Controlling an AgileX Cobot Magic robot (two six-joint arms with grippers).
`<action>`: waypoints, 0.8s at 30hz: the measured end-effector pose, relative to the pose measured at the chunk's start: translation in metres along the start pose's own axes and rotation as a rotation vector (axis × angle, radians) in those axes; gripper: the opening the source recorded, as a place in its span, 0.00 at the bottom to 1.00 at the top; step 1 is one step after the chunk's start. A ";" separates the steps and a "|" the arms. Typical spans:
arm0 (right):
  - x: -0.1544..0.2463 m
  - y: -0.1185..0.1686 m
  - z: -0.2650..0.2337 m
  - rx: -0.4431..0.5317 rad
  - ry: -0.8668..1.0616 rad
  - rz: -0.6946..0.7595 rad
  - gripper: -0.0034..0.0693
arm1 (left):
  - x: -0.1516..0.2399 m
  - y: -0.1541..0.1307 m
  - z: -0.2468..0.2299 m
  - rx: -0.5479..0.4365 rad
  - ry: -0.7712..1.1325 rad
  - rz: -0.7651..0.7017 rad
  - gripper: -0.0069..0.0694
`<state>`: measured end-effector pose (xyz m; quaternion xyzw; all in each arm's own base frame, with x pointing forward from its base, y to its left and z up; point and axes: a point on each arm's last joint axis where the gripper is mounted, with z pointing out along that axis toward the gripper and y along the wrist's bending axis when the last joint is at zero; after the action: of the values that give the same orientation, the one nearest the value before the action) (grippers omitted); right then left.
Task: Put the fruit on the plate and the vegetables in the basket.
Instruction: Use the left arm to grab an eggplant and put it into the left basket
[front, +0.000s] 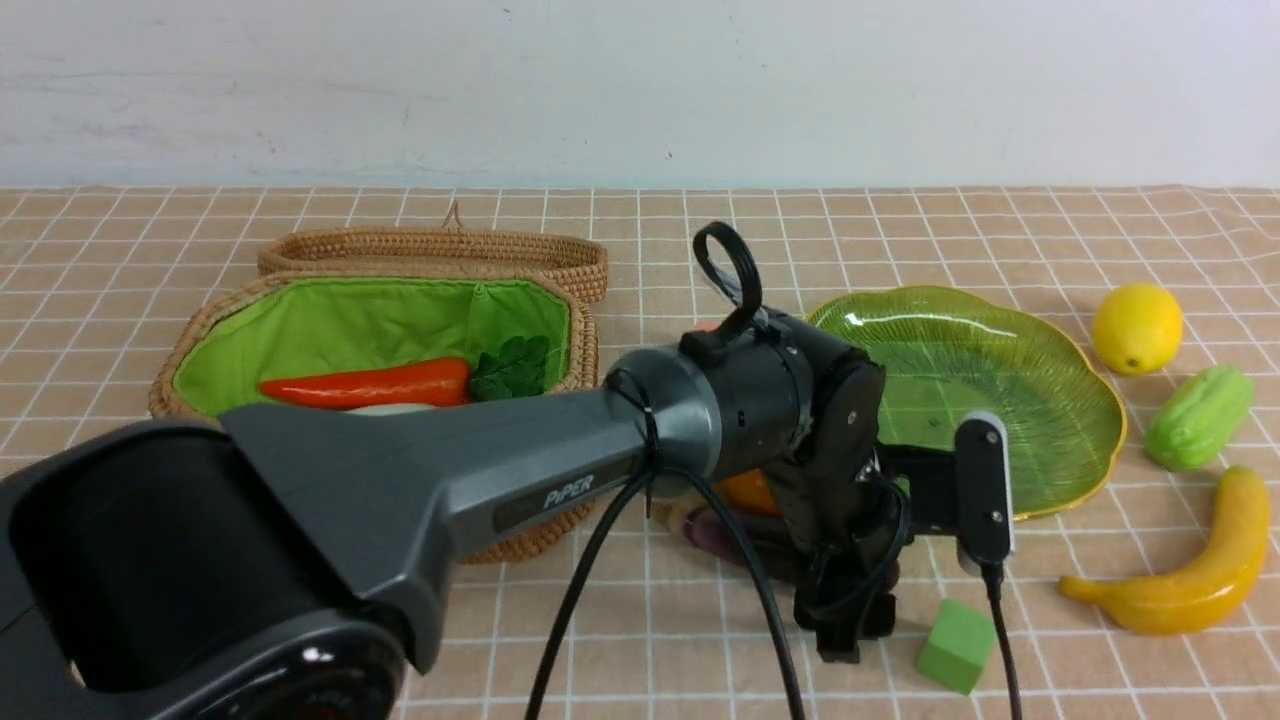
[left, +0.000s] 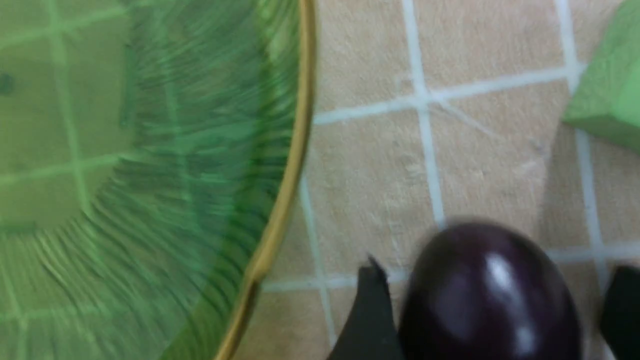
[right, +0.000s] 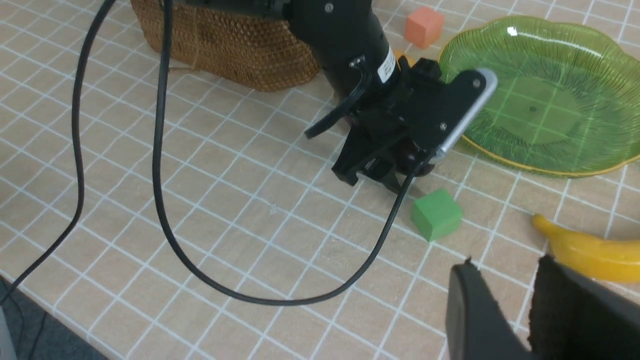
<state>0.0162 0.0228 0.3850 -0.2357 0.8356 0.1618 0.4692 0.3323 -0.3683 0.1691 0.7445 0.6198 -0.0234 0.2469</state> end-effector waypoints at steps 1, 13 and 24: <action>0.001 0.000 0.000 -0.001 0.006 0.000 0.32 | 0.000 0.000 0.001 -0.001 0.000 0.002 0.77; 0.001 0.000 0.000 0.004 0.012 -0.002 0.32 | -0.005 0.003 -0.019 -0.012 -0.003 -0.074 0.60; -0.007 -0.002 -0.001 0.019 -0.078 -0.005 0.33 | 0.010 0.013 -0.221 -0.249 0.175 -0.183 0.60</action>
<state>0.0200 0.0229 0.3914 -0.2269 0.8174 0.1618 0.5042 0.2873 -0.2727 0.3641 0.6478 0.7022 0.0960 0.2792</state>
